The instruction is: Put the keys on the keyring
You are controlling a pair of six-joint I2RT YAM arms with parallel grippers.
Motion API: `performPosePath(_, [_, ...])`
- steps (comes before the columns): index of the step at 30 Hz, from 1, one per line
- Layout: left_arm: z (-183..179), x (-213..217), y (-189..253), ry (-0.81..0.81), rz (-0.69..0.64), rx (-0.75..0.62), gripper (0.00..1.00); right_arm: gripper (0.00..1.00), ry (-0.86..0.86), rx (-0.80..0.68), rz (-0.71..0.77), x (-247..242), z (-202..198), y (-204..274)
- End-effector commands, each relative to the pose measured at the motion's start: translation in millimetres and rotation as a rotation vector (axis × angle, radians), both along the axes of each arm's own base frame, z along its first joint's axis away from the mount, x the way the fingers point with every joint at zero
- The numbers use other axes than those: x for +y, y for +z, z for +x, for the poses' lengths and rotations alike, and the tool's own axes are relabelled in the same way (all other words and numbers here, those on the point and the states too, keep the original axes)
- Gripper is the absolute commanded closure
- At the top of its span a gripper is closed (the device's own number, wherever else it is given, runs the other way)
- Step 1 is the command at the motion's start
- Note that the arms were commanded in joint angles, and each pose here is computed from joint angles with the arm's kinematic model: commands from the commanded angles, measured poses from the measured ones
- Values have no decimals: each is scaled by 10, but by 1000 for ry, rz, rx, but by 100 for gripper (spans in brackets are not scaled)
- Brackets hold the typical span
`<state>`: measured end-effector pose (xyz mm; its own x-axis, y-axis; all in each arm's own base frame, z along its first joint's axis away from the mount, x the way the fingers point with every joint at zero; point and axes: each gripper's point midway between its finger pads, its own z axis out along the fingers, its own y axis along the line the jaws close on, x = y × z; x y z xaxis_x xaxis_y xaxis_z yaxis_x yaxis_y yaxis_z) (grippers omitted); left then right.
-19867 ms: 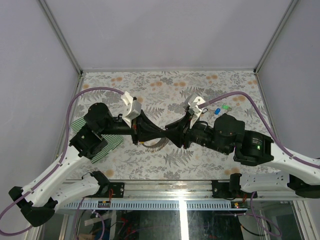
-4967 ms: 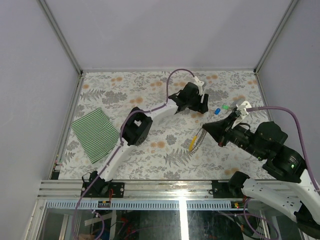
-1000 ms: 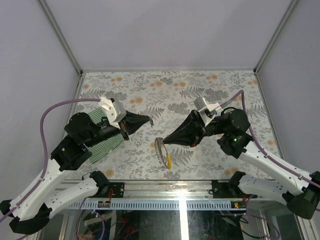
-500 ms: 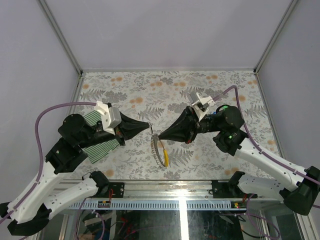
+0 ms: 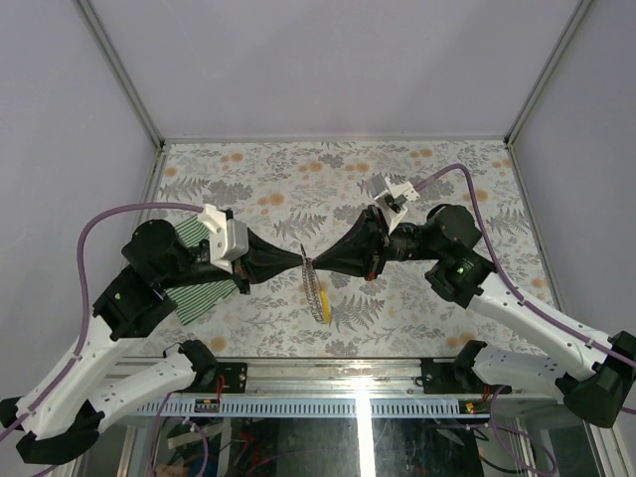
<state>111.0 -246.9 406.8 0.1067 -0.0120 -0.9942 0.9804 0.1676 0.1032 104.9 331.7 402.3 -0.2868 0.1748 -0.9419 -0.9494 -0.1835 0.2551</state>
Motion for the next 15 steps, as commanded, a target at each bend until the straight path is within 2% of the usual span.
performPosePath(1, [-103, 26, 143, -43, -19, -45, 100, 100, -33, -54, 76, -38, 20, 324])
performPosePath(15, [-153, 11, 121, -78, -3, -42, 100, 100, -94, -44, 90, -84, 76, 351])
